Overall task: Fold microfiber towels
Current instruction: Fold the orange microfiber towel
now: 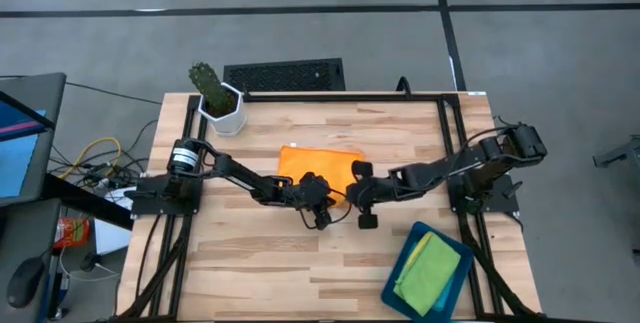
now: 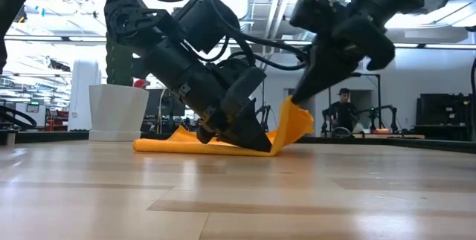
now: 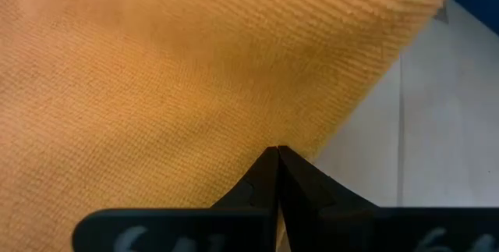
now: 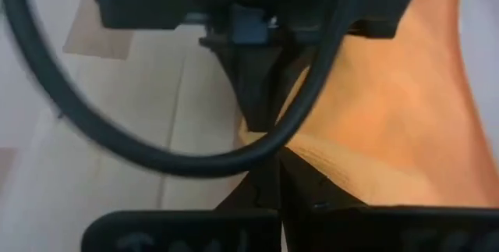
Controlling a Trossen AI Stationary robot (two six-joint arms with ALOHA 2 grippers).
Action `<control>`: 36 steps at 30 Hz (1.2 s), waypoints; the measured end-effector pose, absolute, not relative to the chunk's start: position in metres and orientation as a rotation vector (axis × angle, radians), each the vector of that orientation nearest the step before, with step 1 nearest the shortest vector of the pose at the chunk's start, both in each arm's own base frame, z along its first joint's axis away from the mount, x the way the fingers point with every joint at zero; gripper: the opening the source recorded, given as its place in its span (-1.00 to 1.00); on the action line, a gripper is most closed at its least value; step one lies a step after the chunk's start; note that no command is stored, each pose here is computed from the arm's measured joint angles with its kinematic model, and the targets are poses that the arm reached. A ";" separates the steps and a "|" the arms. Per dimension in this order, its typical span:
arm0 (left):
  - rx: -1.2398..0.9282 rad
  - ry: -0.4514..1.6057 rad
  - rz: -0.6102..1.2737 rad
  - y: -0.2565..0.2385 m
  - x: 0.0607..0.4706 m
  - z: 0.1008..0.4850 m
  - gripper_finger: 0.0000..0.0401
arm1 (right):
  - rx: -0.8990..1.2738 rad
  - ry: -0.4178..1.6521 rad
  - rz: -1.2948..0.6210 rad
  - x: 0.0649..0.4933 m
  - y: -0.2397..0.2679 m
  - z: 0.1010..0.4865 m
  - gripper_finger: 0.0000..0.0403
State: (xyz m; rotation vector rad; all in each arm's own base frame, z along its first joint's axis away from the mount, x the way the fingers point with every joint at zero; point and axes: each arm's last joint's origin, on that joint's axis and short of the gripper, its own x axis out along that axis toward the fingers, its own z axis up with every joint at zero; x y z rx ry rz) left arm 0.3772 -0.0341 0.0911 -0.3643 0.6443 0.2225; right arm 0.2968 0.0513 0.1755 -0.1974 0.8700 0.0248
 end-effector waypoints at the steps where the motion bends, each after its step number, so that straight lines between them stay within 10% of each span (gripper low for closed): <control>1: -0.364 0.644 0.223 -0.034 0.377 0.091 -1.00 | -0.207 0.864 0.028 0.298 0.050 0.177 -0.92; 36: -0.199 0.872 0.198 -0.030 0.340 0.146 -1.00 | -0.253 0.832 0.154 0.361 0.045 0.144 -0.90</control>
